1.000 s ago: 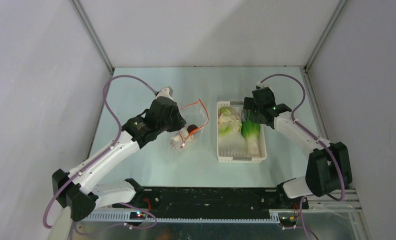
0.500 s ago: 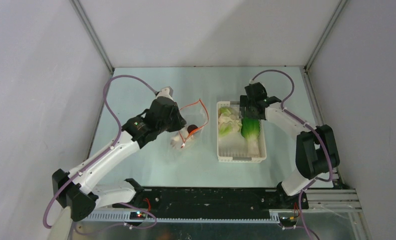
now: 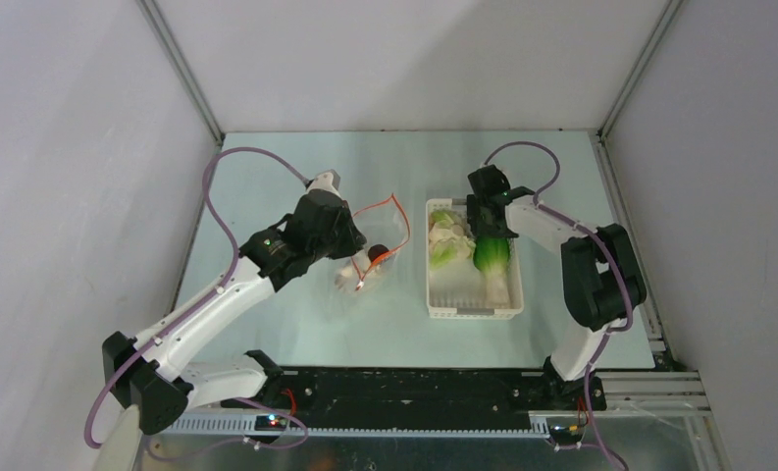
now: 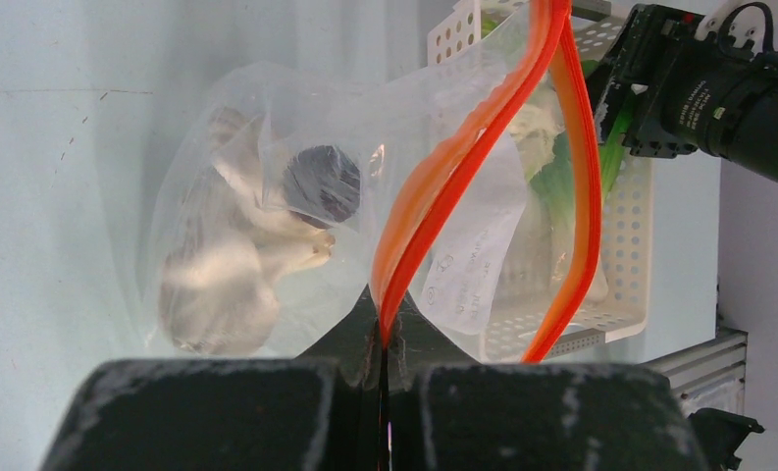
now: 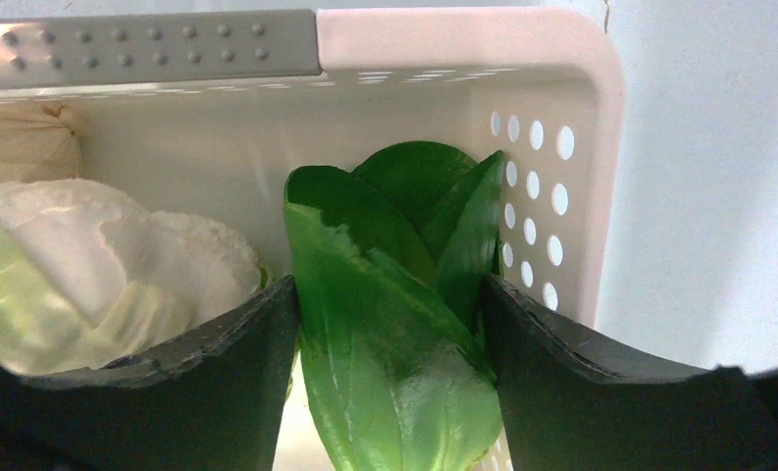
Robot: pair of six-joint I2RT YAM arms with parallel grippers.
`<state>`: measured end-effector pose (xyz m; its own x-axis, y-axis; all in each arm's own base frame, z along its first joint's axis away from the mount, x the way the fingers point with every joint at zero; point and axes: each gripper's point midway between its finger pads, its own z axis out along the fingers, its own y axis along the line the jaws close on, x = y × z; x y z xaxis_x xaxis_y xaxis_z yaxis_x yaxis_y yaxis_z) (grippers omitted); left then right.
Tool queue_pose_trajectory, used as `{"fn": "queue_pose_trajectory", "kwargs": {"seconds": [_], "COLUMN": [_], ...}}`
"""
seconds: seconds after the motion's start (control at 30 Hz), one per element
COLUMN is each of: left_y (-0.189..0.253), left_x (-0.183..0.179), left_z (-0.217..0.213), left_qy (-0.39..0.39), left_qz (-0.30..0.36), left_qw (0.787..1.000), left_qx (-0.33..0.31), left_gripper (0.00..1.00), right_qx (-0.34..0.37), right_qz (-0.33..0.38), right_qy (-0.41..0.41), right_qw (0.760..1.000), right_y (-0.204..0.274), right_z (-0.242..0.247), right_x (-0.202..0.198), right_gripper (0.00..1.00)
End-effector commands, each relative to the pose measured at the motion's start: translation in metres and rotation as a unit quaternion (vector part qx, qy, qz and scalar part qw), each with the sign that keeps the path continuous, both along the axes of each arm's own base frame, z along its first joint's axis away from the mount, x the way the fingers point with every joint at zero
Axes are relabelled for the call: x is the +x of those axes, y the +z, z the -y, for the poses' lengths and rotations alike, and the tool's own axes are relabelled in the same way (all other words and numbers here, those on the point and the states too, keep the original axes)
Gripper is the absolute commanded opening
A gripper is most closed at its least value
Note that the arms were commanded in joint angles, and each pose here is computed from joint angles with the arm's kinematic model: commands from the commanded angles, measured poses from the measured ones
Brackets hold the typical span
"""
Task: Place the food in the zip-top bag and seal the zipper
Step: Pick up the fake vegetable from the bin.
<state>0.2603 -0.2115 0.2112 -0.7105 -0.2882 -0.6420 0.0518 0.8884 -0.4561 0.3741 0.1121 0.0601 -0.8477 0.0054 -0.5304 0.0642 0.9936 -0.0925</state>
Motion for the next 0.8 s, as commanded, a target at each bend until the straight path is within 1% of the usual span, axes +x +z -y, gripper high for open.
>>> {"fn": "queue_pose_trajectory", "kwargs": {"seconds": [0.0,0.03,0.07,0.1,0.13,0.2,0.4,0.47,0.5,0.53,0.6,0.63,0.67,0.7,0.73,0.77], "left_y": [0.014,0.014,0.014,0.014,0.014,0.015,0.017,0.018,0.019,0.020,0.022,0.023,0.023,0.023,0.024,0.024], "left_x": [-0.001,0.000,0.000,0.000,0.000,0.000,0.000,0.000,0.000,0.000,0.000,0.000,0.000,0.000,0.000,0.000], "left_z": [0.000,0.000,0.001,0.000,0.000,0.001,0.001,0.001,0.001,0.001,0.002,0.002,0.003,0.004,0.005,0.006], "left_qy": [-0.002,-0.002,-0.002,-0.002,-0.002,-0.002,-0.003,-0.003,-0.003,-0.003,-0.003,-0.003,-0.003,-0.003,-0.003,-0.004], "left_qz": [0.017,0.018,0.018,0.018,0.018,0.019,0.020,0.022,0.023,0.024,0.025,0.026,0.026,0.025,0.024,0.023], "left_qw": [1.000,1.000,1.000,1.000,1.000,1.000,1.000,0.999,0.999,0.999,0.999,0.999,0.999,0.999,0.999,0.999], "left_qx": [-0.018,-0.018,-0.018,-0.018,-0.019,-0.020,-0.022,-0.024,-0.025,-0.027,-0.030,-0.032,-0.035,-0.036,-0.040,-0.041], "left_gripper": [0.00,0.00,0.00,0.00,0.00,0.00,0.00,0.00,0.00,0.00,0.00,0.00,0.00,0.00,0.00,0.00], "right_qx": [-0.008,-0.007,-0.005,-0.003,-0.003,-0.005,0.009,0.023,0.026,0.035,0.050,0.069,0.074,0.100,0.111,0.141], "right_qz": [0.002,0.003,0.004,0.009,0.011,0.025,0.101,0.145,0.157,0.186,0.226,0.262,0.272,0.311,0.319,0.357], "right_qy": [-0.007,-0.005,-0.005,-0.003,-0.003,-0.005,-0.011,-0.012,-0.012,-0.013,-0.012,-0.012,-0.010,-0.004,0.002,0.012], "right_qw": [1.000,1.000,1.000,1.000,1.000,1.000,0.995,0.989,0.987,0.982,0.973,0.962,0.959,0.945,0.941,0.923], "right_y": [0.001,0.002,0.004,0.009,0.013,0.025,0.085,0.118,0.126,0.145,0.168,0.190,0.191,0.214,0.215,0.238], "right_z": [0.000,-0.001,-0.001,-0.002,-0.002,0.000,0.002,0.001,0.002,0.001,0.000,-0.003,-0.005,-0.011,-0.015,-0.025], "right_x": [0.006,0.006,0.006,0.006,0.005,0.005,0.003,0.000,-0.001,-0.003,-0.009,-0.011,-0.015,-0.018,-0.022,-0.027], "right_gripper": [0.65,0.62,0.53,0.49,0.40,0.33,0.21,0.19,0.18,0.17,0.15,0.13,0.13,0.12,0.10,0.09]}}
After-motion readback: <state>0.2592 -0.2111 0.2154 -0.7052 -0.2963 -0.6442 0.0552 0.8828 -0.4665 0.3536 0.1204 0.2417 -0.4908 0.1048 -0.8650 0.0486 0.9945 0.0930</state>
